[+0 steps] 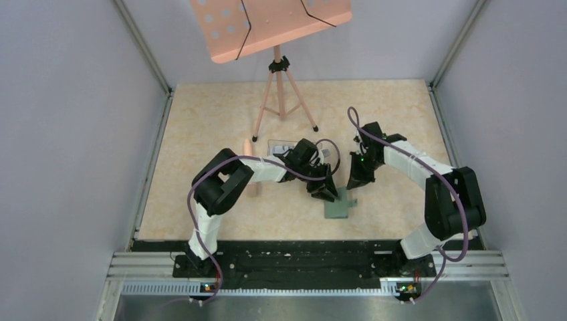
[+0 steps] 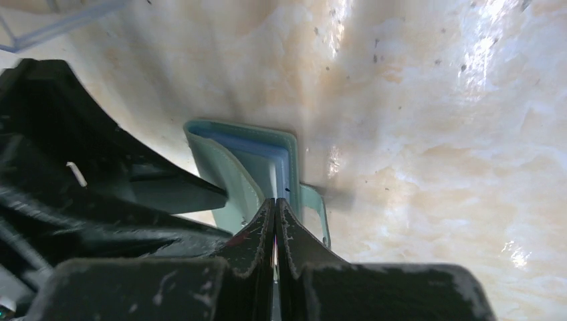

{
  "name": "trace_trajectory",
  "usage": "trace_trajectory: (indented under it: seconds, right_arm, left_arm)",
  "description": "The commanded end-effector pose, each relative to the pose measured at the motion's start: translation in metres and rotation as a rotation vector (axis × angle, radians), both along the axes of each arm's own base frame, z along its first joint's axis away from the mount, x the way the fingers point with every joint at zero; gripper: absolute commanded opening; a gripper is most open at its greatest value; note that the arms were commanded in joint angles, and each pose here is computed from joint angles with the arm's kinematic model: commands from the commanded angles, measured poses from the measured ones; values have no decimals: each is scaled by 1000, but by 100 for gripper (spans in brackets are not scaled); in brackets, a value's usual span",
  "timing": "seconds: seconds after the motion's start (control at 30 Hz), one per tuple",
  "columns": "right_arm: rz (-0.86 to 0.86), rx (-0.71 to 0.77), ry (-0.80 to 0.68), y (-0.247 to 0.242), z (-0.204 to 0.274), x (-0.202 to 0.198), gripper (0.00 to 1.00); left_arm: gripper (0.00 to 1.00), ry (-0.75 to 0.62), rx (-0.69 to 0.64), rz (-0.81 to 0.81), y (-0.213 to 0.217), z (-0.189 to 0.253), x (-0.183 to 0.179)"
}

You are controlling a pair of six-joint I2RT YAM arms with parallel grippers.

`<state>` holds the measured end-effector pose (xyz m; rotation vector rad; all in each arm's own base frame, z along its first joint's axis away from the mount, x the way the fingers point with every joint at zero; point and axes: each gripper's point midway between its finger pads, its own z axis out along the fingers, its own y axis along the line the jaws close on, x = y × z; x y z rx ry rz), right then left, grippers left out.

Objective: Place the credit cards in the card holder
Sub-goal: Close the card holder at the center of the board.

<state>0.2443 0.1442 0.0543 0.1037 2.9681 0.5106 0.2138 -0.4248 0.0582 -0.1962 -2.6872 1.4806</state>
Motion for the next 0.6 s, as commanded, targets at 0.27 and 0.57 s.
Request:
trace_trajectory:
  seconds: [0.27,0.57]
  right_arm:
    - [55,77,-42,13,10,23,0]
    - [63,-13,21,-1,-19,15,0]
  left_arm:
    - [0,38,105,-75,-2,-19,7]
    - [0,34,180,-98,3,-20,13]
